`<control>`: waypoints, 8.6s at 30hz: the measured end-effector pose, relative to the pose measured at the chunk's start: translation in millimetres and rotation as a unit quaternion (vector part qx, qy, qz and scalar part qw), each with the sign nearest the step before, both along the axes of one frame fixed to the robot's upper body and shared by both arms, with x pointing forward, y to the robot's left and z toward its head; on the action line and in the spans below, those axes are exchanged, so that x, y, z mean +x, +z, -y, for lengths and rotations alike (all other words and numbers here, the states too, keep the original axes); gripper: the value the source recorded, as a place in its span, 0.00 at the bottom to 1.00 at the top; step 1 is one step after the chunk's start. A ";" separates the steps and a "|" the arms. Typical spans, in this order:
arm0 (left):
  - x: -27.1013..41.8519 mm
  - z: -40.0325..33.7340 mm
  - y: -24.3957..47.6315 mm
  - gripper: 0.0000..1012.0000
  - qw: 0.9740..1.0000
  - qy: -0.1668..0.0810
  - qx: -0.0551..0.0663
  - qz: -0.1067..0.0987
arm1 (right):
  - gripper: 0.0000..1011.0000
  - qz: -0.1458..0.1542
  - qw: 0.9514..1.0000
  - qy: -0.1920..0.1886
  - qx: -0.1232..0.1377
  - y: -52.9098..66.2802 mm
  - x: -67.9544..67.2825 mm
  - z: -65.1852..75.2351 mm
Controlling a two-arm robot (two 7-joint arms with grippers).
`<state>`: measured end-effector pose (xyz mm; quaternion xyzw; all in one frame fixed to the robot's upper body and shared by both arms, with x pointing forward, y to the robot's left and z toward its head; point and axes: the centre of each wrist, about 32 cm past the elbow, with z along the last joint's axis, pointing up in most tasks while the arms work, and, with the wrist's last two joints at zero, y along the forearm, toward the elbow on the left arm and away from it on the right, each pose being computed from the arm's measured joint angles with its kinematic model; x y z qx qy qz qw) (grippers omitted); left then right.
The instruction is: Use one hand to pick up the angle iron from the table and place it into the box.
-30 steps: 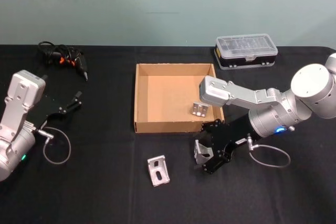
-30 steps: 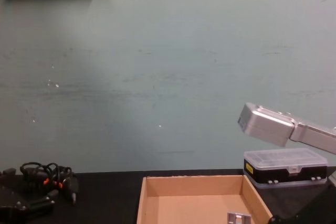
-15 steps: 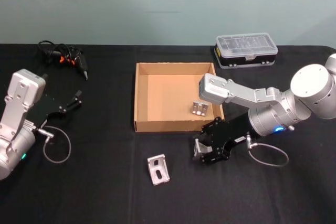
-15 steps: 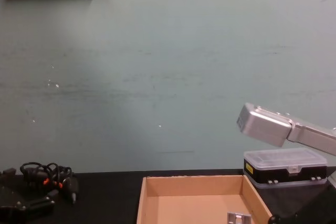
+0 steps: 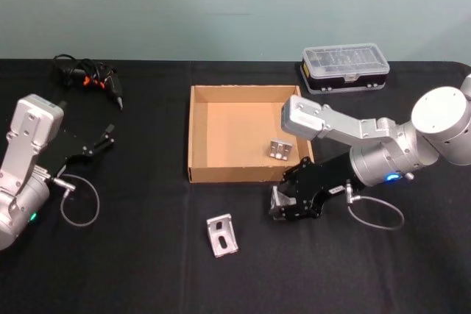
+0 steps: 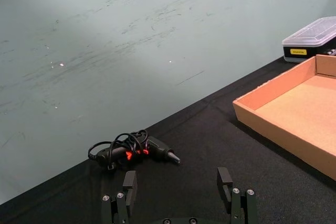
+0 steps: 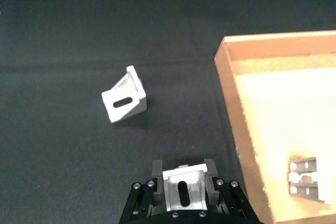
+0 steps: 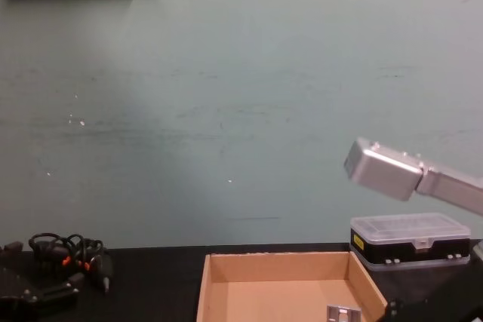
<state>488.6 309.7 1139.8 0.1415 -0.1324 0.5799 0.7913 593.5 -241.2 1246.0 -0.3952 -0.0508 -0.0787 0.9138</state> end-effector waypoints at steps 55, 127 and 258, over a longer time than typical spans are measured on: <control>0.0 0.0 0.0 0.99 1.000 0.000 0.000 0.000 | 0.46 0.062 0.992 -0.086 0.063 -8.6 55.5 -62.9; 0.0 0.0 0.0 0.99 1.000 0.000 0.000 0.000 | 0.99 -0.020 0.995 0.077 0.065 12.5 5.4 -37.6; 0.0 0.0 0.0 0.99 1.000 0.000 0.000 0.000 | 0.07 0.149 0.954 -0.210 0.154 4.5 17.0 -20.8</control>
